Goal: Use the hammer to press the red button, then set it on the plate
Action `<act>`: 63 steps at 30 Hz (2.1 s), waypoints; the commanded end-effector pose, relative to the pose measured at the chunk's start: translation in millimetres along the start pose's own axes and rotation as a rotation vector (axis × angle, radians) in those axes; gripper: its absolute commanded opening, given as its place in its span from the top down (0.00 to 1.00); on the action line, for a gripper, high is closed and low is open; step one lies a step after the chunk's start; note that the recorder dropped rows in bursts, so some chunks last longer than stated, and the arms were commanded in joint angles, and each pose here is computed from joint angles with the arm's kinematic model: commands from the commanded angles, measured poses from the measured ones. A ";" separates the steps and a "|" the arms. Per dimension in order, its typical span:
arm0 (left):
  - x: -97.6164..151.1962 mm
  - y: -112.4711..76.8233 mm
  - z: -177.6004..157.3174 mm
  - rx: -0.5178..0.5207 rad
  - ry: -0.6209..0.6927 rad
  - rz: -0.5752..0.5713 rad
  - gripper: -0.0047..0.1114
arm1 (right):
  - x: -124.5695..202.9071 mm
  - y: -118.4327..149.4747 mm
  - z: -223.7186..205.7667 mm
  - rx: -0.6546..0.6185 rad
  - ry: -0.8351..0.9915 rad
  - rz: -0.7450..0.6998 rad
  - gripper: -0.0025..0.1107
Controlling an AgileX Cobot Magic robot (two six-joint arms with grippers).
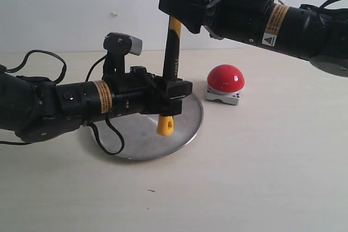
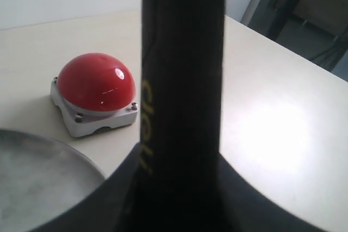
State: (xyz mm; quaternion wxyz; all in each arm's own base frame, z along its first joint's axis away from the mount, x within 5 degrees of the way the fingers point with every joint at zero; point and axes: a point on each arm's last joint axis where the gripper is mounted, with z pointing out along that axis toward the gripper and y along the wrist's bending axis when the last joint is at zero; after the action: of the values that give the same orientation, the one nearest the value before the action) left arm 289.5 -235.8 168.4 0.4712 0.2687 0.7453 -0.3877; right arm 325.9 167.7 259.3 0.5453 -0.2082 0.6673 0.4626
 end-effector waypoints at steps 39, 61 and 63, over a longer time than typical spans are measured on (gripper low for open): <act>-16.9 17.3 -5.7 -0.268 0.084 0.072 0.96 | -79.7 56.6 -117.1 0.705 0.051 -0.317 0.42; -24.4 -7.3 46.2 -0.282 0.260 0.195 0.96 | 10.2 109.5 -207.3 0.627 0.011 -0.359 0.98; -20.5 -4.1 47.9 -0.303 0.288 0.180 0.96 | 19.1 110.0 -212.3 0.629 0.013 -0.350 0.98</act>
State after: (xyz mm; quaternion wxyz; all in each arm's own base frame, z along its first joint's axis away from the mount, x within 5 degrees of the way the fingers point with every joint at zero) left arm 313.4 -274.1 167.3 0.4129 0.3295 0.8324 -0.1678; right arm 127.8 48.0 289.5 0.6512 -0.1486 0.7337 0.1245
